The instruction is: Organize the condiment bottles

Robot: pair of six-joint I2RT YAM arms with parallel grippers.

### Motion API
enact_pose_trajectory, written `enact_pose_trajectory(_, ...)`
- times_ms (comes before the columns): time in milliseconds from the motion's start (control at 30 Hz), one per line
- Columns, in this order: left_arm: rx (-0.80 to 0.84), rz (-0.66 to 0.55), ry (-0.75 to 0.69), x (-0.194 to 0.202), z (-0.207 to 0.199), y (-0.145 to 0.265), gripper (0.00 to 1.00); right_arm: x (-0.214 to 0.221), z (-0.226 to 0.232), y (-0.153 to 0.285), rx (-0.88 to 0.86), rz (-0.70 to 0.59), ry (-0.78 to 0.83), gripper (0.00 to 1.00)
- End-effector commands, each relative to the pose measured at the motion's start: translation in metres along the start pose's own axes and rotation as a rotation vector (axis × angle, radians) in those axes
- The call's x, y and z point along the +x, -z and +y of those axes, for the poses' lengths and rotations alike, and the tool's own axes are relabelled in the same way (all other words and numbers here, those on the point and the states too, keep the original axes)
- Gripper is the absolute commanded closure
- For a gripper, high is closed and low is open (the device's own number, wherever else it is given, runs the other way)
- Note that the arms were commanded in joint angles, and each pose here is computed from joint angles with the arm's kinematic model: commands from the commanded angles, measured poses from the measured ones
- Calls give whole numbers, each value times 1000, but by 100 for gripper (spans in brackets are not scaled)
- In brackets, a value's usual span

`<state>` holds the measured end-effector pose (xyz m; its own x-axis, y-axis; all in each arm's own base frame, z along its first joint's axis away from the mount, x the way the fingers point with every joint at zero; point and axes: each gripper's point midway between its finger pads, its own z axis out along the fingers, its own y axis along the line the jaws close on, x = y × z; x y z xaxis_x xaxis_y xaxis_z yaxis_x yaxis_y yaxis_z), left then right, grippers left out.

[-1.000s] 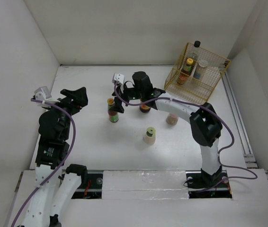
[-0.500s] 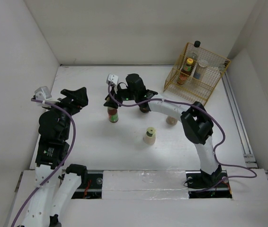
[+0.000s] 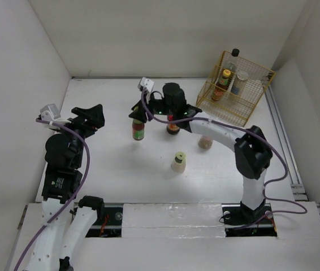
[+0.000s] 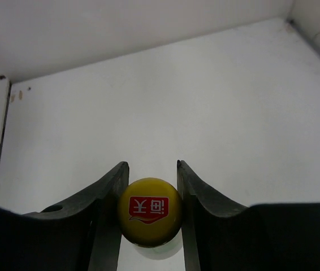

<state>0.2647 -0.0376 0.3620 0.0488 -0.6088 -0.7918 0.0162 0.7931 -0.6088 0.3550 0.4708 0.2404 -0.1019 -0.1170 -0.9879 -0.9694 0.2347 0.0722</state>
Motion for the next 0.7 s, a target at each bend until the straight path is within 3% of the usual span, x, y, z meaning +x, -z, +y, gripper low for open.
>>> enact_pose_trajectory(0, 18, -29, -1, -6, -3, 0, 13, -200, 6, 90, 121, -424, 238, 87)
enact_pose_trajectory(233, 24, -37, 1, -8, -4, 3, 13, -248, -57, 209, 464, -487, 259, 88)
enact_pose_trajectory(400, 32, -31, 0, -7, -5, 3, 13, -251, -123, 313, 821, -478, 218, 88)
enact_pose_trajectory(667, 26, -22, -2, -5, -4, 0, 13, -255, -185, 443, 1201, -470, 183, 89)
